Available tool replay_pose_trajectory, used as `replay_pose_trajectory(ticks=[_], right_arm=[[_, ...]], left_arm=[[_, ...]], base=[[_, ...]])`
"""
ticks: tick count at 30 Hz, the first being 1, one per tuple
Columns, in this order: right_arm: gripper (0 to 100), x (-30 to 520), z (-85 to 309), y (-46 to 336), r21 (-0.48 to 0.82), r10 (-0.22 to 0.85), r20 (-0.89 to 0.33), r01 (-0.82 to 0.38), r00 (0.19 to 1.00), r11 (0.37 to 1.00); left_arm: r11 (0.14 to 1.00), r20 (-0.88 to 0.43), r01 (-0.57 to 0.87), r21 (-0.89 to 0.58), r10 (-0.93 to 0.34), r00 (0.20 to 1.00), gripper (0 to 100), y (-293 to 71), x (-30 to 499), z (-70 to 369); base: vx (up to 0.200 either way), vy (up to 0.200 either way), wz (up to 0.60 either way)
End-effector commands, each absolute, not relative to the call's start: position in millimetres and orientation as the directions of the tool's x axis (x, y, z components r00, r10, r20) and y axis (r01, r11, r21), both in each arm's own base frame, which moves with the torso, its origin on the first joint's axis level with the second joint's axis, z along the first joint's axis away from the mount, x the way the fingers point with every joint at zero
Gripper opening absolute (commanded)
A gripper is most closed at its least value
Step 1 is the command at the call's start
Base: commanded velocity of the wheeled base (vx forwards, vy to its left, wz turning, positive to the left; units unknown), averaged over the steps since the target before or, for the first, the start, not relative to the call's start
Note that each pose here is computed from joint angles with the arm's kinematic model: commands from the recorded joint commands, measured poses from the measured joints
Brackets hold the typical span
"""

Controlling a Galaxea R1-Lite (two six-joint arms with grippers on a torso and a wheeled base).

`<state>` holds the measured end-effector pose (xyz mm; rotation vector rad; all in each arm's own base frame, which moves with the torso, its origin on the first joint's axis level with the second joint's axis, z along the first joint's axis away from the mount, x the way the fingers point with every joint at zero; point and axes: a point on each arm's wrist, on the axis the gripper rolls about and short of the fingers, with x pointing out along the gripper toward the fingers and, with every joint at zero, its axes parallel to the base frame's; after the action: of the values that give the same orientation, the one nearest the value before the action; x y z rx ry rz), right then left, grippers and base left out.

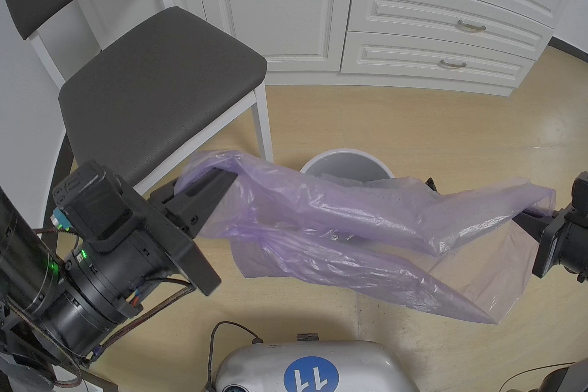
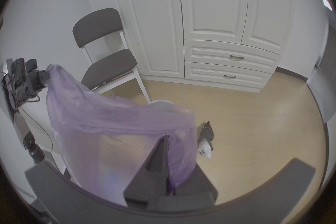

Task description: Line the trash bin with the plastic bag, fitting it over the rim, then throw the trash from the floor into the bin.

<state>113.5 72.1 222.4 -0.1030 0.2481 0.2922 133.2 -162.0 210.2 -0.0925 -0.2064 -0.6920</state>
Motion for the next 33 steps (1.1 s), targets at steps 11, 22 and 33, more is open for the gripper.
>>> replay_pose_trajectory(ticks=[11,22,33], right_arm=[[0,100.2,220.4,61.9,-0.096,0.261,-0.298,-0.301,0.918,0.949],[0,99.6,223.8,61.7,-0.058,0.266,-0.281,-0.293,0.922,0.954],[0,100.5,227.0,62.2,-0.014,0.263,-0.270,-0.277,0.926,0.961]], left_arm=[[0.819,0.168,0.573,0.021,-0.568,0.806,0,-171.1,148.5,197.7],[0.851,0.150,0.523,0.053,-0.525,0.838,0,-175.6,154.6,193.8],[0.904,0.149,0.423,0.061,-0.428,0.892,0,-180.2,161.4,195.2]], base=[[0.000,0.000,0.00],[0.000,0.000,0.00],[0.000,0.000,0.00]])
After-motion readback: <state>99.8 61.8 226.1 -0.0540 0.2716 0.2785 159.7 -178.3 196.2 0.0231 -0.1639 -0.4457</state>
